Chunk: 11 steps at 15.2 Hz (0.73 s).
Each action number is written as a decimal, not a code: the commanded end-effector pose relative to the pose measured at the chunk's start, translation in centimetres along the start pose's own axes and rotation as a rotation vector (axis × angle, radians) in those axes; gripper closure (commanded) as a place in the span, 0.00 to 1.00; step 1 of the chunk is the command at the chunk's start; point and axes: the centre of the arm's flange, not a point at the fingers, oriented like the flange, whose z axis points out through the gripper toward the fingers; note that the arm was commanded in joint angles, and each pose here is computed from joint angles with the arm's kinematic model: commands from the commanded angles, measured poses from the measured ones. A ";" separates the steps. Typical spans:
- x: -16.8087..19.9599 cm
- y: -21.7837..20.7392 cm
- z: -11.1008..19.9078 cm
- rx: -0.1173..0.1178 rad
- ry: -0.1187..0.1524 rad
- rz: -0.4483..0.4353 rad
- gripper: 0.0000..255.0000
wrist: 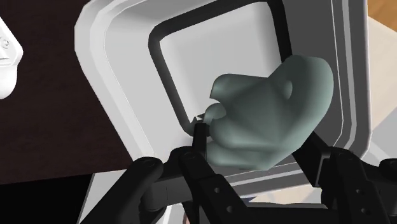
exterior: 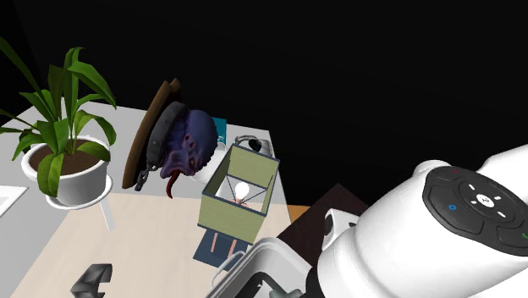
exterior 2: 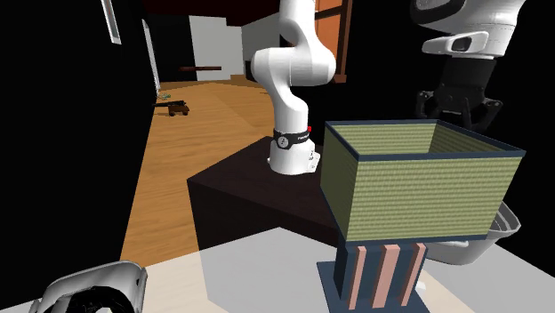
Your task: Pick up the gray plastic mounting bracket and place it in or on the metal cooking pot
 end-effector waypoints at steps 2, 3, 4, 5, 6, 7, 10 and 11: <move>-0.2 -0.1 1.5 0.000 0.000 0.001 1.00; -0.2 -0.1 2.1 0.000 0.000 0.001 1.00; -0.3 -0.1 2.6 0.000 0.000 0.001 1.00; -0.3 -0.1 3.1 0.000 0.000 0.001 1.00; -0.3 -0.2 3.6 0.000 0.000 0.001 1.00; -0.4 -0.2 4.2 0.000 0.000 0.001 1.00; -0.4 -0.3 5.7 0.000 0.000 0.001 1.00; -0.5 -0.3 6.3 0.000 0.000 0.001 1.00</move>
